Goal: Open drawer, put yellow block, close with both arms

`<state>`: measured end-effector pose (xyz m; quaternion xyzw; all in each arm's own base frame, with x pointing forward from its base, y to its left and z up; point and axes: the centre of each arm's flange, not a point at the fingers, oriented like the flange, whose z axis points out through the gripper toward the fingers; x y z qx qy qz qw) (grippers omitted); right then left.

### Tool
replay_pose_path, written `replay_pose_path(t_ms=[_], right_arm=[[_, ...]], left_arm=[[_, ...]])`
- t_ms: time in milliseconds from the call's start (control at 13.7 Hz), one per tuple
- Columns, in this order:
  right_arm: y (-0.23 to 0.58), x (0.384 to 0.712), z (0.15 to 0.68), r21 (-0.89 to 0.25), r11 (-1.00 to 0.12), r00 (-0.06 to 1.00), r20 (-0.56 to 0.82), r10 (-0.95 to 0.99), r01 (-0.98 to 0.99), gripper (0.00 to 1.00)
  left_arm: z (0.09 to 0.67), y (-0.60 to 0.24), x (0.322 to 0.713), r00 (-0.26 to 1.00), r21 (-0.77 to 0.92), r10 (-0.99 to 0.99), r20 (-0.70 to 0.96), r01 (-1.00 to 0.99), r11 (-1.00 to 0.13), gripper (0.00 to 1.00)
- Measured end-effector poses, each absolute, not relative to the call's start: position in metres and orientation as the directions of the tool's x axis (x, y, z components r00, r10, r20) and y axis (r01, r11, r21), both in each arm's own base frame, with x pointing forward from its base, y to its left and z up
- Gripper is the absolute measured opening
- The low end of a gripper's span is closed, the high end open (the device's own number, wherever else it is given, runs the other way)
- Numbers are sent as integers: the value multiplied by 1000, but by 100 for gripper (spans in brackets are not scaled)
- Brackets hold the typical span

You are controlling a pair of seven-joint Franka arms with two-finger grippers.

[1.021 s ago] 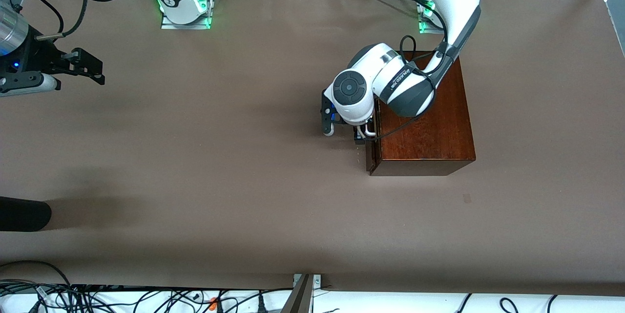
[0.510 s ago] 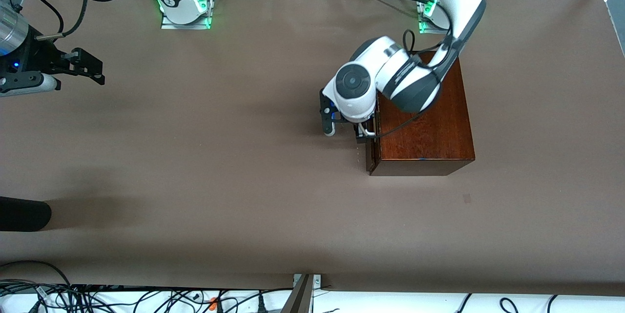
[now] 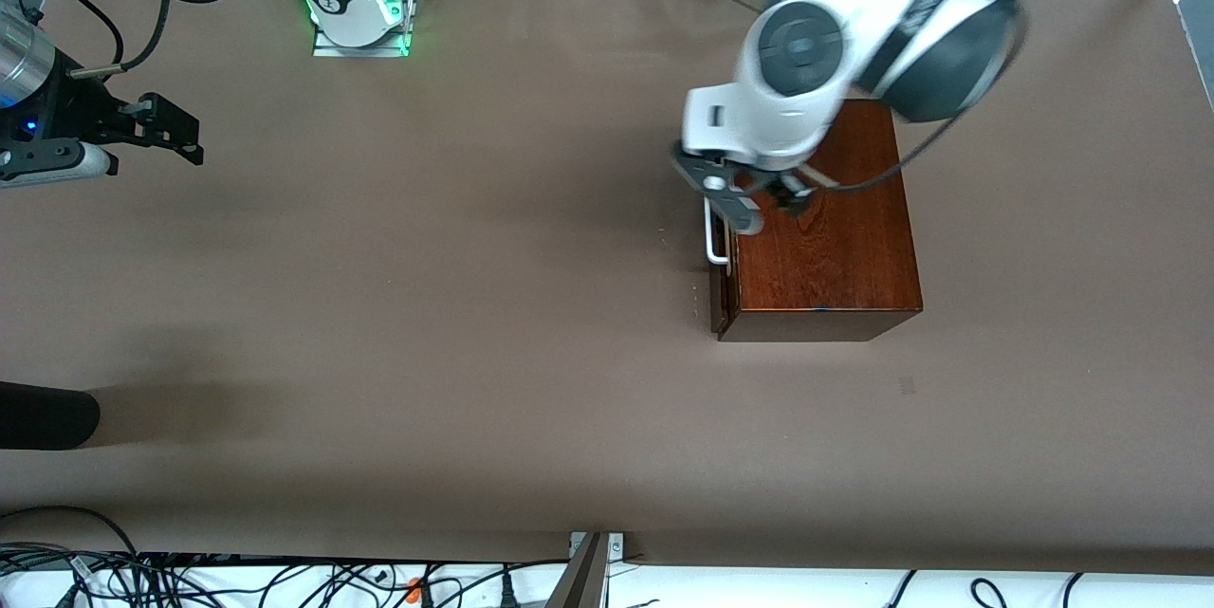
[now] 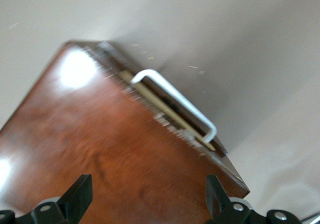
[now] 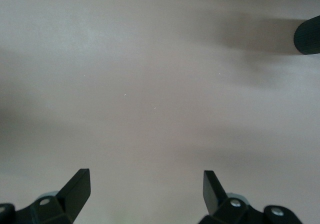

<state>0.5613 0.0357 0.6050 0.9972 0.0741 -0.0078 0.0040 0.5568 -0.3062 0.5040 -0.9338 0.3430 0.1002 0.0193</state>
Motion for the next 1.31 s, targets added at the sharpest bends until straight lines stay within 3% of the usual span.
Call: replay_pose_path(t_ms=[365, 583, 948, 1312], right_arm=[[36, 561, 605, 7, -989, 989, -16, 148, 148, 100], [36, 561, 605, 7, -989, 989, -16, 148, 148, 100], [36, 561, 605, 7, -989, 989, -16, 148, 148, 100], [36, 561, 605, 7, -989, 989, -16, 148, 148, 100]], left_arm=[[574, -178, 588, 961, -50, -255, -110, -261, -964, 100], [597, -106, 582, 995, -45, -81, -66, -84, -995, 100], [586, -37, 525, 997, 50, 8, -78, 12, -999, 100], [584, -41, 539, 995, 50, -7, -101, -1, -999, 100]])
